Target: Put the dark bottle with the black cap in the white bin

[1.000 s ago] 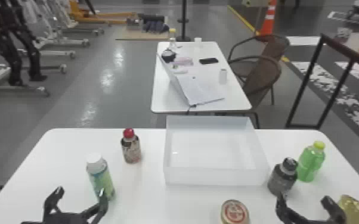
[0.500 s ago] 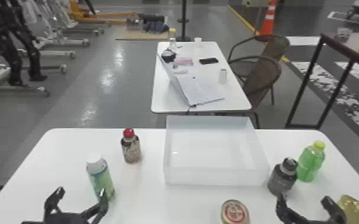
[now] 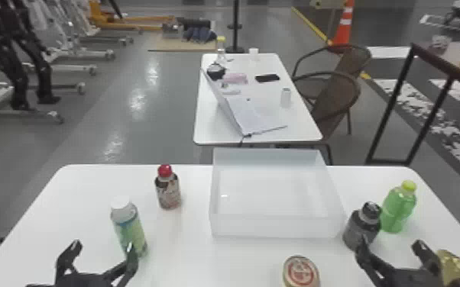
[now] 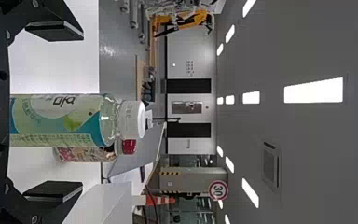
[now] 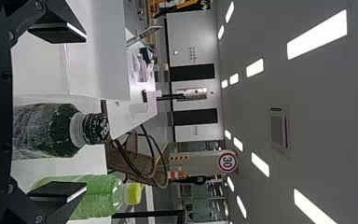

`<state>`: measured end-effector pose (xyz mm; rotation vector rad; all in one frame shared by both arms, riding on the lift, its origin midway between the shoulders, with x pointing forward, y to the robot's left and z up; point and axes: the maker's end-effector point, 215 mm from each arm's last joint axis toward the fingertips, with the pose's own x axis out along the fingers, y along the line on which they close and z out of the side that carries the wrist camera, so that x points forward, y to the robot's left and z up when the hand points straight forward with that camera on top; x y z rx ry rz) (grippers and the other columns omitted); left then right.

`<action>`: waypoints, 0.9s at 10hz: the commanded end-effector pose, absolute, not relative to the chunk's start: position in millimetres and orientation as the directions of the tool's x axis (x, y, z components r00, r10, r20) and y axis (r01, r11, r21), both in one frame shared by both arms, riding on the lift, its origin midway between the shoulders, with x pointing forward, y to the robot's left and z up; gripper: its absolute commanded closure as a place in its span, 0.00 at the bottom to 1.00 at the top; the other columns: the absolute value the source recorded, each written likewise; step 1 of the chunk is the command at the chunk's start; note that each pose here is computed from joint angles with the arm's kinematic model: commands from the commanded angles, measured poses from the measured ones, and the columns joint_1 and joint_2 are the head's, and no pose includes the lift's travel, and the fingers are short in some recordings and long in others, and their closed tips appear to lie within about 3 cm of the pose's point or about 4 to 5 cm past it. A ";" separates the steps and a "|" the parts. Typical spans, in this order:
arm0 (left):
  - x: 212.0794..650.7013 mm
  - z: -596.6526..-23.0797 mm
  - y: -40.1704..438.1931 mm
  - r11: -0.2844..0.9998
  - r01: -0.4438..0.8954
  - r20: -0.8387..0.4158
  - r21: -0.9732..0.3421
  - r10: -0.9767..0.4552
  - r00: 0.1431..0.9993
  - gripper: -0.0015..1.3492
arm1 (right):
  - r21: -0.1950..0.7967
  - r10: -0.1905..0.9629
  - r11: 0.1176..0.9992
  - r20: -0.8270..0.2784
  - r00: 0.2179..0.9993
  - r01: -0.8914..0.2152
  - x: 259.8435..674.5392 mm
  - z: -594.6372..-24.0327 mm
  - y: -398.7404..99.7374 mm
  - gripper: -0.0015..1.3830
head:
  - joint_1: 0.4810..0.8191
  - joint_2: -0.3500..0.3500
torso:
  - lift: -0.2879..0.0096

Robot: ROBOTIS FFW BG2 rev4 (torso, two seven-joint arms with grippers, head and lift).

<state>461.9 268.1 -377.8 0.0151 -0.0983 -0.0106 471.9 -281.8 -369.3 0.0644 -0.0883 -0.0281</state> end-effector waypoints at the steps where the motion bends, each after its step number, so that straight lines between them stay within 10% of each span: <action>1: 461.5 -378.1 269.2 1.000 0.006 0.098 0.010 -0.007 0.995 0.12 | 0.057 -0.035 0.998 0.103 0.994 0.029 488.3 -366.7 -289.0 0.12 | 0.20 0.50 | 0.63; 9: 459.3 -378.6 274.7 1.000 -0.004 0.098 0.011 0.002 0.995 0.12 | 0.075 0.057 0.995 0.026 0.998 -0.059 540.0 -387.1 -303.8 0.14 | 0.20 0.50 | 0.63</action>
